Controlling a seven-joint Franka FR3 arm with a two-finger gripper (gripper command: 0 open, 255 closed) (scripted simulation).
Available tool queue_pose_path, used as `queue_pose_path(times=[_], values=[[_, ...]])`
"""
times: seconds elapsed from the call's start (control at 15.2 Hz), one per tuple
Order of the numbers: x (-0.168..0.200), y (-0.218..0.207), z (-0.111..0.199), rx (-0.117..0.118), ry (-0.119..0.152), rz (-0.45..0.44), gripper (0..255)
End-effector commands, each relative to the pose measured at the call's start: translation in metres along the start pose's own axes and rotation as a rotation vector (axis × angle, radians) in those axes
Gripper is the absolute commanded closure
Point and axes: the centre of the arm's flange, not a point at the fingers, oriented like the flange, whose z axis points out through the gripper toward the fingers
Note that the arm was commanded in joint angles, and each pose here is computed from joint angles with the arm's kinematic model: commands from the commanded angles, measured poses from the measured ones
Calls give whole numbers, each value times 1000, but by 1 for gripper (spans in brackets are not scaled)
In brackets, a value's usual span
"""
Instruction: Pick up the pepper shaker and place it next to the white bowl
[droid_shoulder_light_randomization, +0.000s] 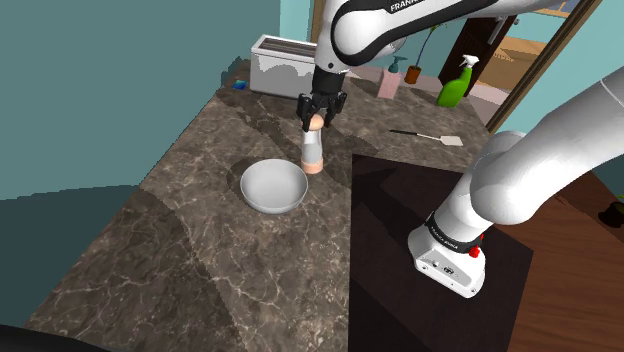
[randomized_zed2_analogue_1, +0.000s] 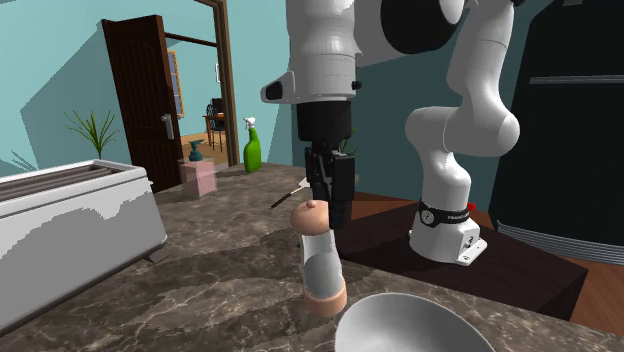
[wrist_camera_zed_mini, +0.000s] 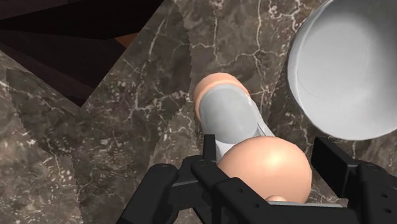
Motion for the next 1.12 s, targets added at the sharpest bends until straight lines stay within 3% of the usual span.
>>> queue_pose_path(times=[0.0,0.2,0.26,0.59,0.86,1.06], values=[[0,0,0,0,0,0,255],[0,0,0,0,0,0,255],[0,0,0,0,0,0,0],[0,0,0,0,0,0,0],[0,0,-50,0,0,0,0],[0,0,-50,0,0,0,0]])
